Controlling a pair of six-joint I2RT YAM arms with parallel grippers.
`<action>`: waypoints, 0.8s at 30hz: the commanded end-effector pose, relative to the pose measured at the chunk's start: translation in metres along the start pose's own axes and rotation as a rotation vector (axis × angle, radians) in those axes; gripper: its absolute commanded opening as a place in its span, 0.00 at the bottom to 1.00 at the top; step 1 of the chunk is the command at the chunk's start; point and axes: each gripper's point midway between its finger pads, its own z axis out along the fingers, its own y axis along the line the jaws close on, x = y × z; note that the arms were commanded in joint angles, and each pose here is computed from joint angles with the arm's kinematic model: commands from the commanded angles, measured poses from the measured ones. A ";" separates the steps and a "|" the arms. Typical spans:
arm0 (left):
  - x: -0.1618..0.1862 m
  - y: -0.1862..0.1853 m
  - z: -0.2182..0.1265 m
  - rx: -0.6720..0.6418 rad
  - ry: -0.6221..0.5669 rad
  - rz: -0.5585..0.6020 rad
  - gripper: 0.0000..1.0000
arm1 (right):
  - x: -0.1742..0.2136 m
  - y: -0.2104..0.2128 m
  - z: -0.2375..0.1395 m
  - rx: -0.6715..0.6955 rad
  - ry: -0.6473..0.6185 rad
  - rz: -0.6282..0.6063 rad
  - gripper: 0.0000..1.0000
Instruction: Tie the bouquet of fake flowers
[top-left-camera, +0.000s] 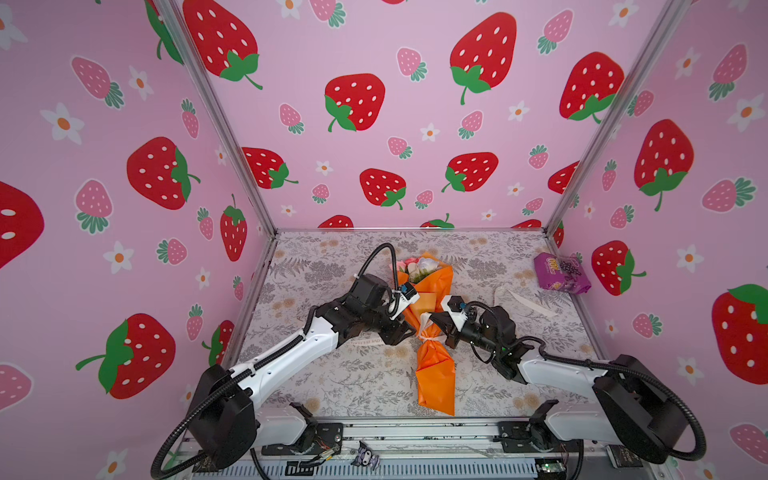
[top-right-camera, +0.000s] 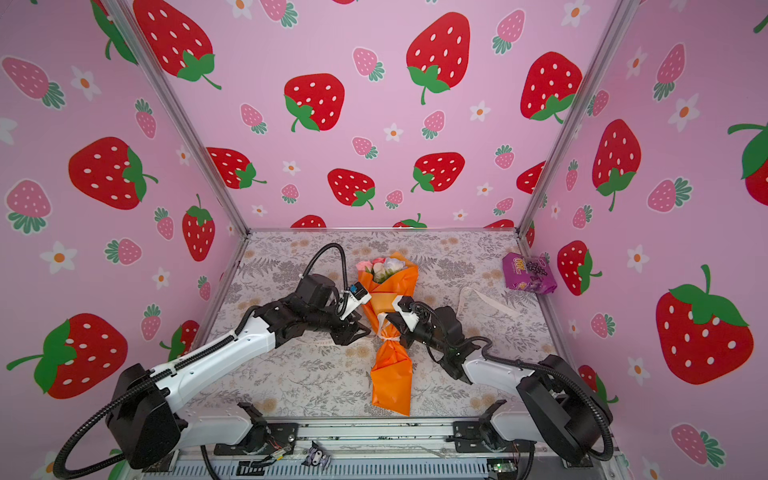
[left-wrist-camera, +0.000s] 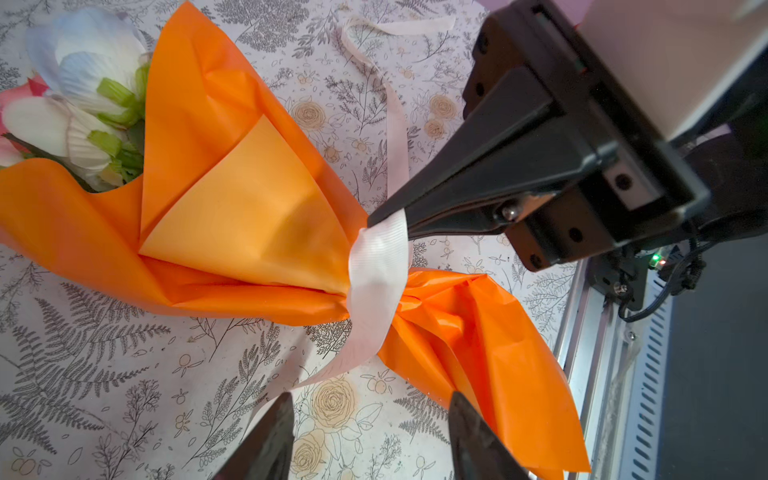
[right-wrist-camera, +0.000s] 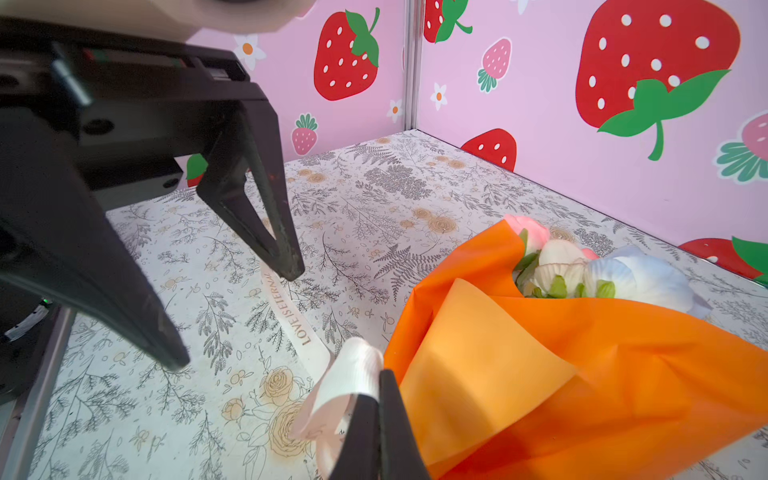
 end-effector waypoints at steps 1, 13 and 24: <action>-0.007 -0.010 0.006 0.094 -0.059 0.022 0.61 | -0.011 0.002 -0.001 -0.003 -0.049 -0.036 0.05; -0.022 0.005 0.048 0.112 -0.104 -0.044 0.62 | -0.011 0.002 0.001 -0.009 -0.052 0.016 0.06; -0.018 -0.002 0.061 0.174 -0.081 -0.037 0.51 | -0.009 0.000 0.002 -0.003 -0.044 0.018 0.06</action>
